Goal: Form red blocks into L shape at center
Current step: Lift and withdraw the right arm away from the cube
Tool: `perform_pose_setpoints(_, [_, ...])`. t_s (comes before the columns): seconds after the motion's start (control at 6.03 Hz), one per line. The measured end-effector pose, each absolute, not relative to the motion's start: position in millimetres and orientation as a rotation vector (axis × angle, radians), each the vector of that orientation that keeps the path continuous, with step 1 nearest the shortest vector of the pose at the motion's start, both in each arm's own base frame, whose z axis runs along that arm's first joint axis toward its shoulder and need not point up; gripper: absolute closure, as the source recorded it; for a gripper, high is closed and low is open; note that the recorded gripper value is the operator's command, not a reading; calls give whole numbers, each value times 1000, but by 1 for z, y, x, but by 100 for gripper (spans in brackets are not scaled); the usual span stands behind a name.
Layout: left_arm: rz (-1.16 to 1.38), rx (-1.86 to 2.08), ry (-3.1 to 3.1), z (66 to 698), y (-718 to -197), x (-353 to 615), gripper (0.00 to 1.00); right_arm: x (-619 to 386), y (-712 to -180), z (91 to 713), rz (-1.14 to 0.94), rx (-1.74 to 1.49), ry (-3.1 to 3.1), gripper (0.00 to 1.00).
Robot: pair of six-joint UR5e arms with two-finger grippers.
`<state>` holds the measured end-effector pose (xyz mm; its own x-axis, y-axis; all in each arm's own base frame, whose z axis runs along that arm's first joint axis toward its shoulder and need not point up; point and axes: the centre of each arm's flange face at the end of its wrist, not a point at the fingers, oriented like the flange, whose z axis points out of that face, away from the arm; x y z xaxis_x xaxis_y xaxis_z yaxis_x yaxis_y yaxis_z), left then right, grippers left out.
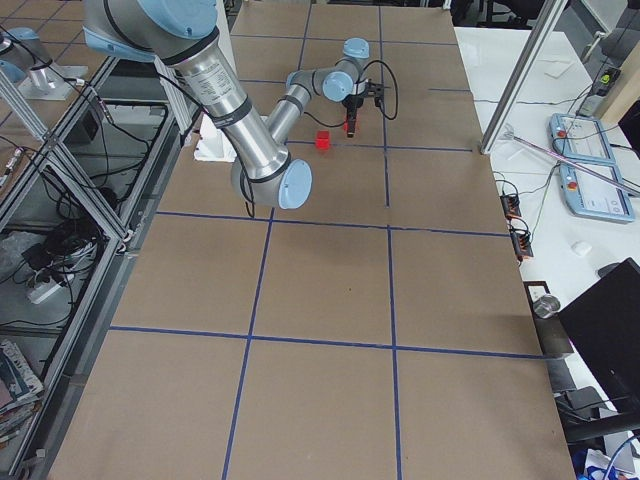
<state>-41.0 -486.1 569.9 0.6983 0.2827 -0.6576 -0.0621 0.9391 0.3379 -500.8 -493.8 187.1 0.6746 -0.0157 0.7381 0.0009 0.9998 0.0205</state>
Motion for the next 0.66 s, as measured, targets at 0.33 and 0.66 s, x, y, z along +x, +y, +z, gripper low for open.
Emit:
perform_pose_setpoints(0.33, [302,351,807,524,-495,12,0,-391,-565,260,-99,51,-804,1])
perform_pose_setpoints(0.66, [305,331,871,462,-516,90,0,-275,-589,349,-237,122,-756,1])
